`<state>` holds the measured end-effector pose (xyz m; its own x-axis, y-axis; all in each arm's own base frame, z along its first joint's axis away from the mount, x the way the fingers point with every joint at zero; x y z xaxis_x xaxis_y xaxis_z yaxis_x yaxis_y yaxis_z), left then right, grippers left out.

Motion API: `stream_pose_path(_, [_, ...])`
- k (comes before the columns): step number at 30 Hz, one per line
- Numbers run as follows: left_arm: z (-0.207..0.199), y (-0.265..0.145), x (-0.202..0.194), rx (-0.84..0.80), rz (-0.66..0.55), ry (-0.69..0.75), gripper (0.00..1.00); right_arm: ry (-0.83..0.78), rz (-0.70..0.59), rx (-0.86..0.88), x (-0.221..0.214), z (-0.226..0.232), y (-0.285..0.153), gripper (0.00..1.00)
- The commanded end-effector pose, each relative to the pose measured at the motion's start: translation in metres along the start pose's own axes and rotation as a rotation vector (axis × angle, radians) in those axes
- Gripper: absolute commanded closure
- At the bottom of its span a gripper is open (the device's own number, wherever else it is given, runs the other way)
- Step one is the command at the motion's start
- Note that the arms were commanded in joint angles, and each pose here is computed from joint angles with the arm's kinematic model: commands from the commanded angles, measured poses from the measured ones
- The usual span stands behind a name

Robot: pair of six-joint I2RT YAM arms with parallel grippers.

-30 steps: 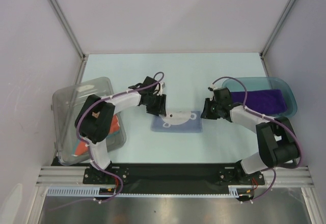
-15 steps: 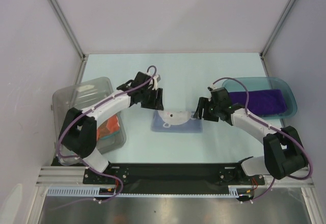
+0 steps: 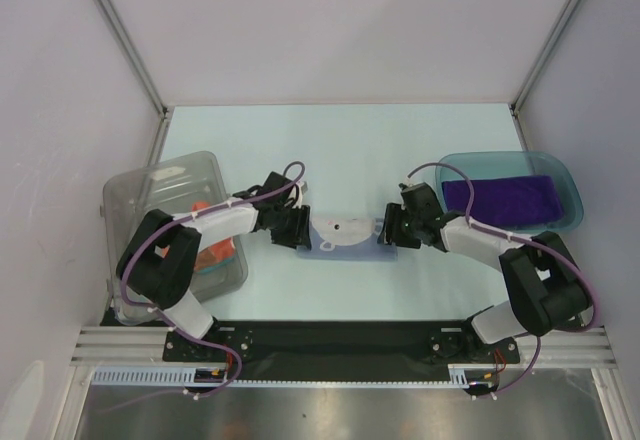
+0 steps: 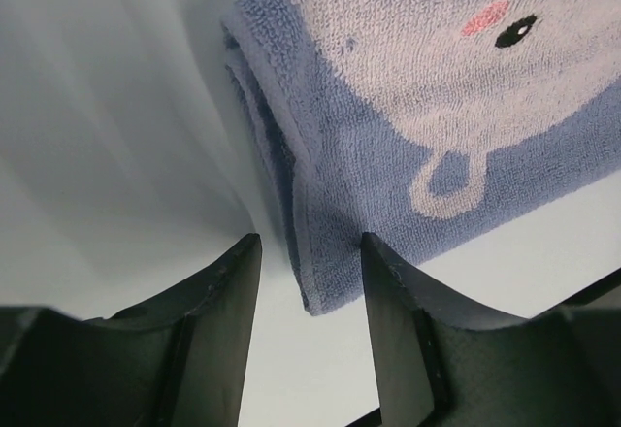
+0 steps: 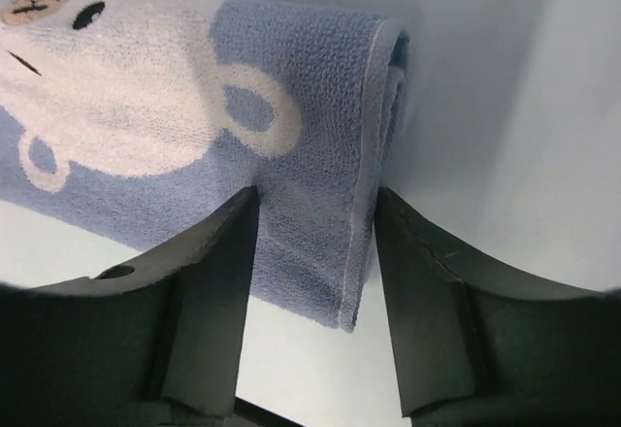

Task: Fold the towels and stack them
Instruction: Neatly place the folded towel into the bin

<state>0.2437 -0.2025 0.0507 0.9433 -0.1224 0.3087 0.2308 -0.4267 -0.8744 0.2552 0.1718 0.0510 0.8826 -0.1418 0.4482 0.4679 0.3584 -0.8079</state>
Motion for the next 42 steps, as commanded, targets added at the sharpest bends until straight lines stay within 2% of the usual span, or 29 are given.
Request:
stream_pose_path(1, [0.001, 0.001, 0.005, 0.01, -0.04, -0.009, 0.49, 0.007, 0.029, -0.055, -0.016, -0.011, 0.009, 0.46])
stream_pose_path(5, [0.004, 0.002, -0.001, 0.021, -0.03, -0.024, 0.5, -0.02, 0.03, -0.067, -0.017, -0.013, 0.008, 0.6])
stream_pose_path(6, [0.005, 0.001, -0.002, 0.026, -0.031, -0.028, 0.5, -0.028, 0.029, -0.069, -0.015, -0.013, 0.007, 0.71])
stream_pose_path(9, [0.003, -0.011, 0.003, 0.042, -0.059, -0.028, 0.49, -0.072, 0.015, -0.081, -0.008, -0.013, 0.0, 0.85])
stream_pose_path(10, [0.002, -0.016, 0.006, 0.052, -0.07, -0.026, 0.49, -0.087, -0.001, -0.071, 0.0, -0.008, -0.003, 0.94])
stream_pose_path(12, [-0.003, -0.039, 0.024, 0.083, -0.127, 0.003, 0.46, -0.124, 0.001, -0.07, 0.006, -0.005, -0.009, 1.0])
stream_pose_path(19, [0.001, -0.112, 0.076, 0.247, -0.312, 0.099, 0.39, -0.228, 0.0, -0.108, 0.044, 0.012, -0.045, 1.0])
stream_pose_path(22, [0.005, -0.13, 0.087, 0.293, -0.376, 0.098, 0.36, -0.251, 0.028, -0.197, 0.053, 0.004, -0.063, 1.0])
stream_pose_path(29, [0.002, -0.128, 0.084, 0.241, -0.39, 0.127, 0.34, -0.272, -0.036, -0.262, 0.105, -0.011, -0.116, 1.0])
stream_pose_path(35, [0.006, -0.113, 0.077, 0.232, -0.346, 0.136, 0.35, -0.203, -0.105, -0.327, 0.142, -0.059, -0.144, 1.0])
stream_pose_path(42, [0.007, -0.105, 0.079, 0.239, -0.316, 0.155, 0.38, -0.15, -0.104, -0.487, 0.167, -0.113, -0.161, 1.0])
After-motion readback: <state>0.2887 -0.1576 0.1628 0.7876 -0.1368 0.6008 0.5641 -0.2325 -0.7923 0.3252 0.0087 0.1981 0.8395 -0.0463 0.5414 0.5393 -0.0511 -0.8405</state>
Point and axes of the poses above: each gripper's point midway between its finger pads, its own y axis out along the fingers, its own z axis along the line the jaws close on, x = y × z, the point moved 3 cm from there along -y, back along the fingers
